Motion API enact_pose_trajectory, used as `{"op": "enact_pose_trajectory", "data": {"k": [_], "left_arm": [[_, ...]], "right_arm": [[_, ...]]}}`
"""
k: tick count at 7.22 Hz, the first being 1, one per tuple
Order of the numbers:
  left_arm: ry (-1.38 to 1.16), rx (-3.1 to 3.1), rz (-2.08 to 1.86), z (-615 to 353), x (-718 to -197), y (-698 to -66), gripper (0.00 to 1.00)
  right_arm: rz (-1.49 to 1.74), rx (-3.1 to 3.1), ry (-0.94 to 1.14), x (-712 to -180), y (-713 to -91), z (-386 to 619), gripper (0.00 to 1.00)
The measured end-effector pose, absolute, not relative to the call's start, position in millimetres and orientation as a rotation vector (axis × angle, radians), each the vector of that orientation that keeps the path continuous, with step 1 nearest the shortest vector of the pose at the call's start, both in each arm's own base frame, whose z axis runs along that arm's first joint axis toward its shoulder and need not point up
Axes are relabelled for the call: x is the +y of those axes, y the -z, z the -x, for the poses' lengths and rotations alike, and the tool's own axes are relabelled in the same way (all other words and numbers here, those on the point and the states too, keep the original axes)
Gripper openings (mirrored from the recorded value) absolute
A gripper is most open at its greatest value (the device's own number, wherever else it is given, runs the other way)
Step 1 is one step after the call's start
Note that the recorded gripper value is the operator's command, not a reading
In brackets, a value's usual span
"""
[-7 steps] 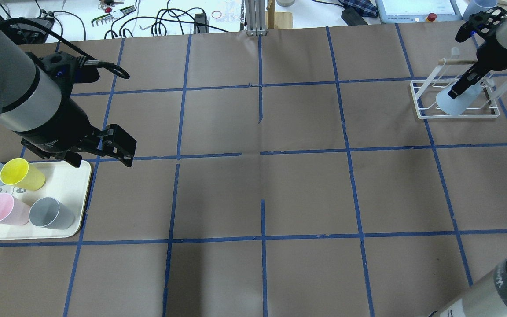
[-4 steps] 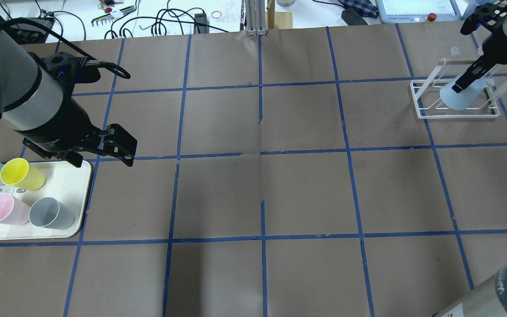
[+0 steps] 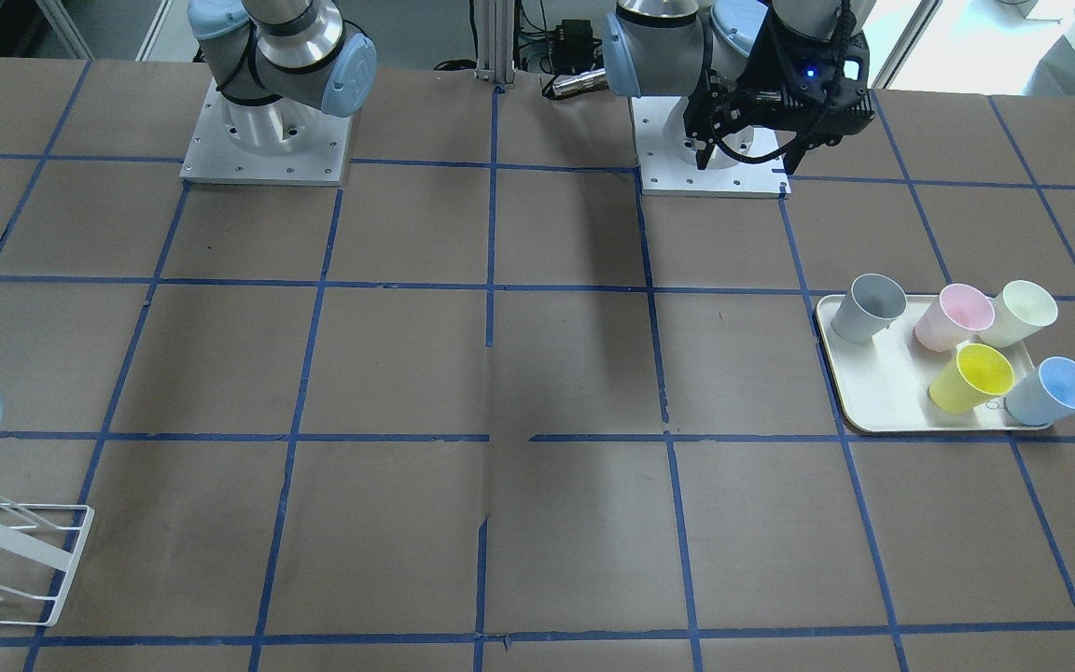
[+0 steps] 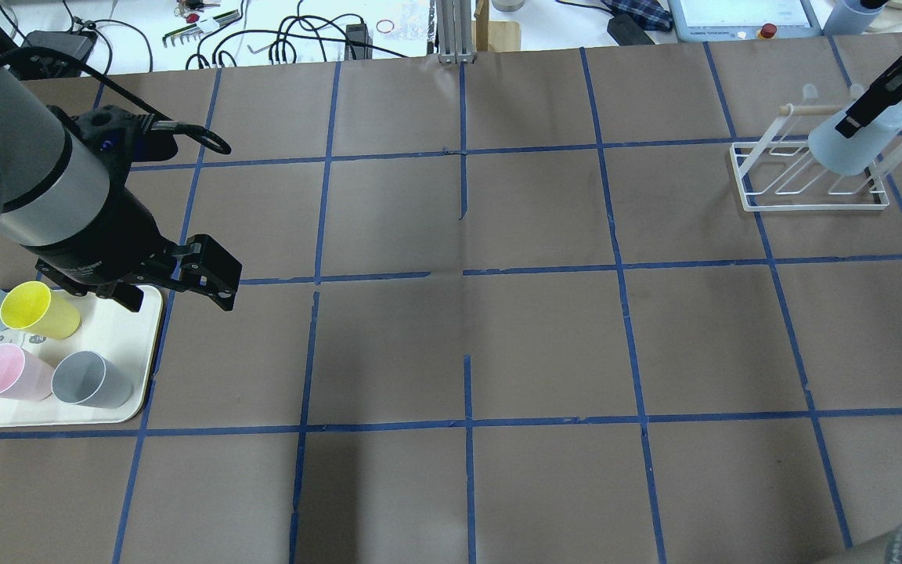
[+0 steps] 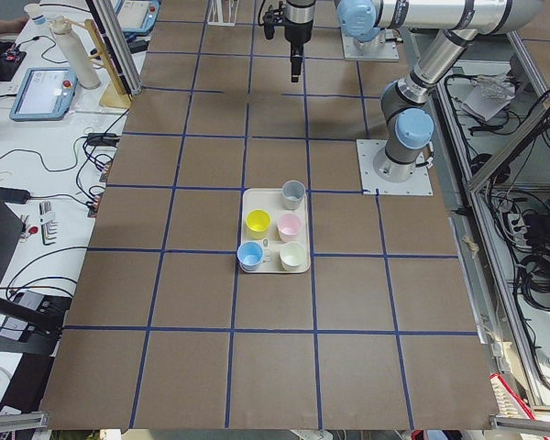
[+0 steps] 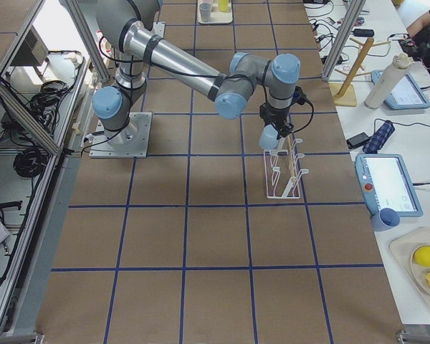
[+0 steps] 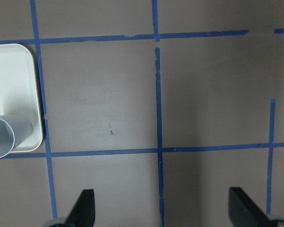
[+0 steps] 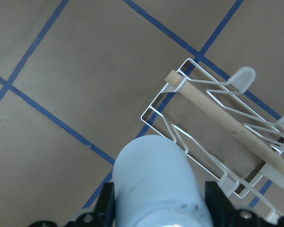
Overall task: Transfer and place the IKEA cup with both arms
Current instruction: 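Lift the light-blue cup off the rack with the right gripper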
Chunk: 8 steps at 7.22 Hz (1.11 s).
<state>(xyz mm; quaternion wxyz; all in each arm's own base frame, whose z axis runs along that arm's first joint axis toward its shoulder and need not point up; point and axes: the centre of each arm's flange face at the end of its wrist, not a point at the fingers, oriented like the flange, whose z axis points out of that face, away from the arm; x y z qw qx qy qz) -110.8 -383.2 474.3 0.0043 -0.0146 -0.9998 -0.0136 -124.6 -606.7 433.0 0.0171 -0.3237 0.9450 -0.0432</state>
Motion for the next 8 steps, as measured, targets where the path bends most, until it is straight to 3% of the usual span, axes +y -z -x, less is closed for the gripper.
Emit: {"op": "enact_pose_trajectory", "data": {"k": [2, 8], "left_arm": [[0.074, -3.134, 0.047, 110.4, -382.5, -461.9, 1.0], [-0.051, -2.973, -0.02, 105.4, -420.6, -496.3, 0.99]], "right_arm": [[0.886, 2.841, 0.103, -585.1, -452.7, 84.6, 0.34], [0.193, 2.179, -0.171, -545.7, -425.1, -3.8, 0.34]]}}
